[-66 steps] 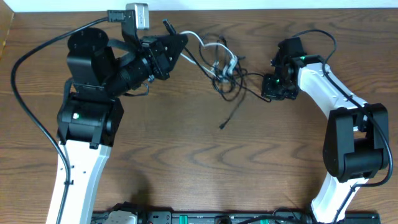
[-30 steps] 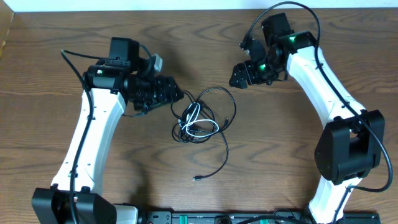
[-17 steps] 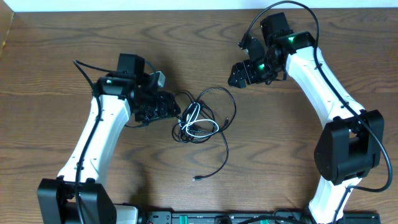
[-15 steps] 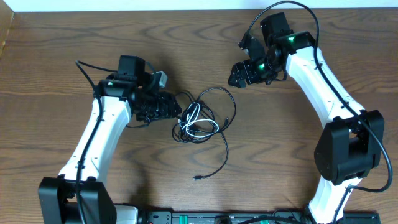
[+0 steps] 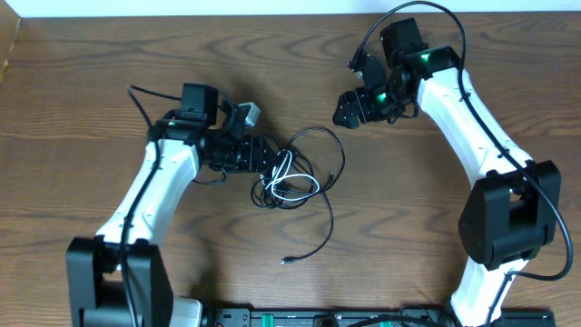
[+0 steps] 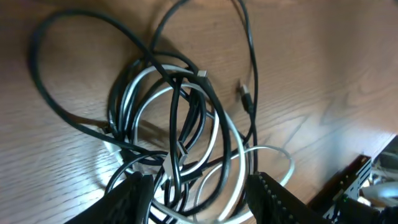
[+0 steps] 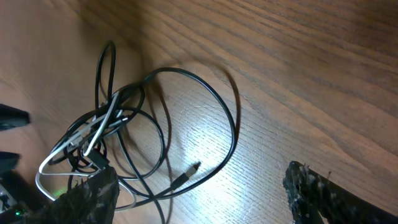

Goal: Untangle cables

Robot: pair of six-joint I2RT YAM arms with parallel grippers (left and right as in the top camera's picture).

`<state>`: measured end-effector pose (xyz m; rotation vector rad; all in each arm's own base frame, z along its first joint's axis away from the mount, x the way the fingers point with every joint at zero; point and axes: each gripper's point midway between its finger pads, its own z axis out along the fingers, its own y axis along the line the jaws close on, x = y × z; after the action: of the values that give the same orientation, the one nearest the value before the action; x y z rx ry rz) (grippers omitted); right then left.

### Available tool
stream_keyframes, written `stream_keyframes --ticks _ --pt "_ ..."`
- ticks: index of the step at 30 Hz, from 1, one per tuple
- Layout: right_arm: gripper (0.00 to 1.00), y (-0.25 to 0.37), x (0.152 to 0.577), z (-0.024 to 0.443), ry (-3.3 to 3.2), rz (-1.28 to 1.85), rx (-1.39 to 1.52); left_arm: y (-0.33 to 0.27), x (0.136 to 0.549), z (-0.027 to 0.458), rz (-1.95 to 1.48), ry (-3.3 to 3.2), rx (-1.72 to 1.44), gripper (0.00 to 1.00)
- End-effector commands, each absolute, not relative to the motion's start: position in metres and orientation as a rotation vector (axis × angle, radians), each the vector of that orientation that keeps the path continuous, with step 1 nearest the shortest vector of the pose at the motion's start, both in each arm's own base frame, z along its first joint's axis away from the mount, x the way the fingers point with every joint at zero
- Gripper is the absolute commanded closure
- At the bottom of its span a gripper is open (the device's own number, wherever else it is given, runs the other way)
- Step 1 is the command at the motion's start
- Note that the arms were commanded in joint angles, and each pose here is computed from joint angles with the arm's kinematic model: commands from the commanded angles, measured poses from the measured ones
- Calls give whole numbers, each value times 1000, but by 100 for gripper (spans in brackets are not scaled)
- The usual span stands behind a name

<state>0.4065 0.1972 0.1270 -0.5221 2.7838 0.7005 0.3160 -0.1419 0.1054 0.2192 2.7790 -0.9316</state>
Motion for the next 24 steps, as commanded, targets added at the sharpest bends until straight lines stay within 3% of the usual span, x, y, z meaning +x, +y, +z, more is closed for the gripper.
stream_keyframes --ticks 1,8,11,17,24 --pt "19 202 407 132 2770 702 -532 -153 311 90 -970 2814 271 48" --pt "19 202 407 132 2771 702 -531 -165 310 67 -985 2862 305 55" --pt "19 203 407 131 2771 702 -533 -165 311 62 -986 2870 302 64" --pt "19 203 408 132 2768 702 -533 -166 316 62 -989 2861 274 92" --pt "20 202 409 132 2765 702 -533 -199 336 129 -1296 2604 354 92"
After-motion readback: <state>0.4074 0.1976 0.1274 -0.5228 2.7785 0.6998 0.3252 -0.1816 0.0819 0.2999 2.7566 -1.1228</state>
